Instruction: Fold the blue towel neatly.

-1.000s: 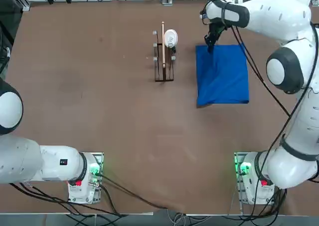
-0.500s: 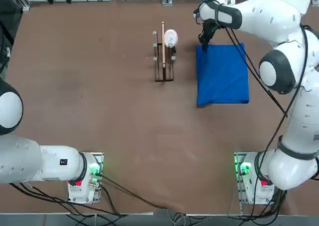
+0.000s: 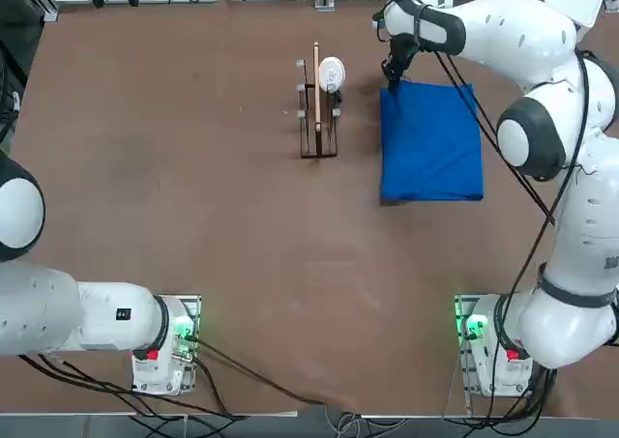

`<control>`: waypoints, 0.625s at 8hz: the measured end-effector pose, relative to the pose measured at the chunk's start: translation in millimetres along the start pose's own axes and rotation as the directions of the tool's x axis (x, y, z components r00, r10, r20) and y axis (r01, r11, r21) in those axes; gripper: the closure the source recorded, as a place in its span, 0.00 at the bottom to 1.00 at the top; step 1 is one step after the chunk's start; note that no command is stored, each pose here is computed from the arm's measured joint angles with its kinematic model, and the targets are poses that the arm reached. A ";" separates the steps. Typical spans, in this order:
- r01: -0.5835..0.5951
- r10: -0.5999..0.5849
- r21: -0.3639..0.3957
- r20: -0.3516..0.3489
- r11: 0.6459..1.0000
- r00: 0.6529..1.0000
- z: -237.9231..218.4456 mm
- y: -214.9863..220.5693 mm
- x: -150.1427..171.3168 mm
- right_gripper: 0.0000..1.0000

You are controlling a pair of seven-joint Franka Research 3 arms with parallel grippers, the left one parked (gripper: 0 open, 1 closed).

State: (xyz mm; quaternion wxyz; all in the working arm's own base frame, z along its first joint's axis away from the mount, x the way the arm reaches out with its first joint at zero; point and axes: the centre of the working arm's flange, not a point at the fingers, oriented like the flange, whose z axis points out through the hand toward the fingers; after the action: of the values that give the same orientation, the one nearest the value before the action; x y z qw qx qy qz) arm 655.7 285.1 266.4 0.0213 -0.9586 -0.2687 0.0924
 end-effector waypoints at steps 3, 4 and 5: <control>-0.002 0.002 -0.004 -0.015 1.000 1.000 -0.9 -8.0 9.0 0.97; -0.006 0.005 -0.005 -0.019 1.000 1.000 0.5 -8.4 12.2 0.97; -0.011 0.011 -0.006 -0.023 1.000 1.000 1.5 -8.0 15.2 0.97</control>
State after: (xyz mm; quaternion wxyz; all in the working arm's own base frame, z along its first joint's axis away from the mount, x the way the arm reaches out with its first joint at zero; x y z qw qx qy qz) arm 664.1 299.7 263.2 0.0211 -0.9611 -0.2632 0.0806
